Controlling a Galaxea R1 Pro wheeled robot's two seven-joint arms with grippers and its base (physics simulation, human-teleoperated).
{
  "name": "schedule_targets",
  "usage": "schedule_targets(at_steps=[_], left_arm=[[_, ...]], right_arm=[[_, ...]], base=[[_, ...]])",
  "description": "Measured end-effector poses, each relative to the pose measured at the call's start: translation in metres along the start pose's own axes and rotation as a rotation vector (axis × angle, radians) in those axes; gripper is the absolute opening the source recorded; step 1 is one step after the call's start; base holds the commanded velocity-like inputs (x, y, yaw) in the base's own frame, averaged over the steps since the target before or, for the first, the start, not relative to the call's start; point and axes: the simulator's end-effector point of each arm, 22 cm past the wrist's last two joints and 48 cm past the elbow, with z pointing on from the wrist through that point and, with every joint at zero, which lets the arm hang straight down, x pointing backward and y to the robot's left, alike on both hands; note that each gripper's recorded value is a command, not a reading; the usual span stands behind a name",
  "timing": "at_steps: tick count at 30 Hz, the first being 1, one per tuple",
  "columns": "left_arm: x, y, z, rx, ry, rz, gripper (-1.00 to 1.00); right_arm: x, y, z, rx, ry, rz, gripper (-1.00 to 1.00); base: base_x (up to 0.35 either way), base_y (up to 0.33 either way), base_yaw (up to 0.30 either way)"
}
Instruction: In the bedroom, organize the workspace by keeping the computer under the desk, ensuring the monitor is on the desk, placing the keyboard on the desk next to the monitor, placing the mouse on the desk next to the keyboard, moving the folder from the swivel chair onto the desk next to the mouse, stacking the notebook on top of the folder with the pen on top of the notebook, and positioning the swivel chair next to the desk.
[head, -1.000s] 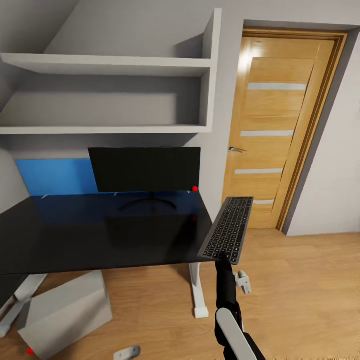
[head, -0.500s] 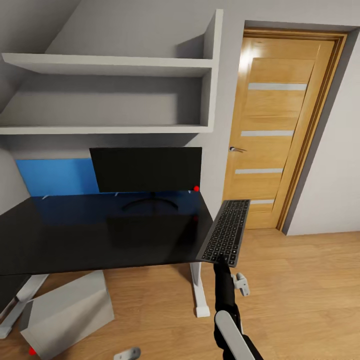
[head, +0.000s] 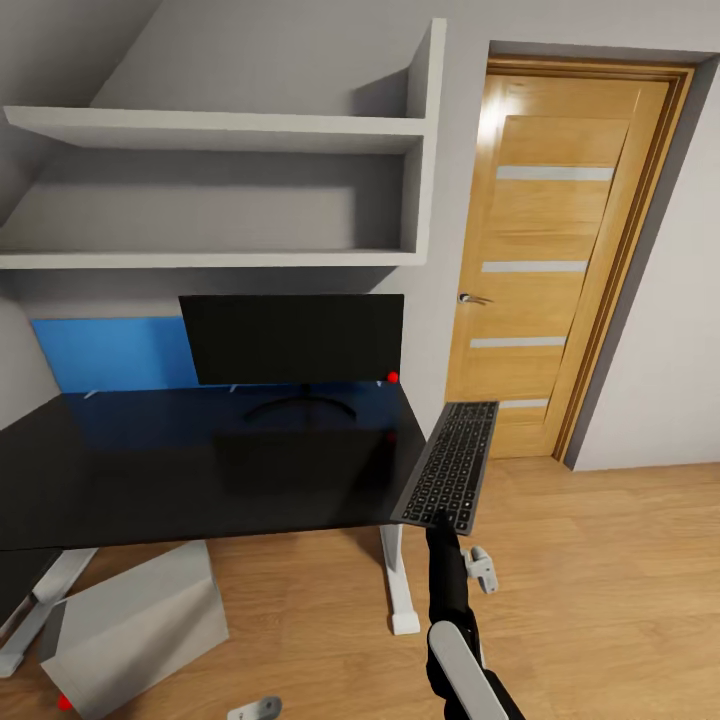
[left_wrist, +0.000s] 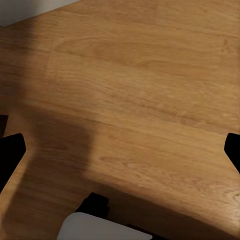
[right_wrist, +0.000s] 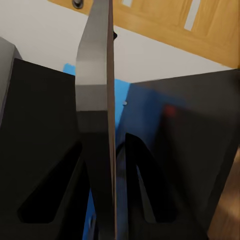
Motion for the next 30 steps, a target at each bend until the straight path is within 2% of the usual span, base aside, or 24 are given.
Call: schedule_targets(at_steps=[3,6,11,14,23,25,30], left_arm=[[0.000,0.000,0.000,0.000,0.000,0.000,1.00],[0.000,0.000,0.000,0.000,0.000,0.000,1.00],[0.000,0.000,0.000,0.000,0.000,0.000,1.00],[0.000,0.000,0.000,0.000,0.000,0.000,1.00],[-0.003,0.000,0.000,0.001,-0.008,-0.005,1.00],[-0.017,-0.009,-0.004,0.025,-0.029,-0.036,1.00],[-0.023,-0.016,0.000,0.042,-0.041,-0.064,1.00]], right_arm=[[0.002,-0.002,0.000,0.012,0.004,0.016,-1.00],[0.006,-0.007,-0.001,0.037,0.015,0.060,-1.00],[0.030,-0.011,-0.007,0.076,0.088,0.155,-1.00],[0.039,-0.011,-0.011,0.089,0.112,0.187,-1.00],[0.042,-0.012,-0.012,0.096,0.113,0.202,-1.00],[0.042,-0.013,-0.012,0.096,0.114,0.202,-1.00],[0.044,-0.021,-0.011,0.096,0.113,0.203,-1.00]], base=[[0.000,0.000,0.000],[0.000,0.000,0.000],[0.000,0.000,0.000],[0.000,0.000,0.000],[0.000,0.000,0.000],[0.000,0.000,0.000],[0.000,0.000,0.000]])
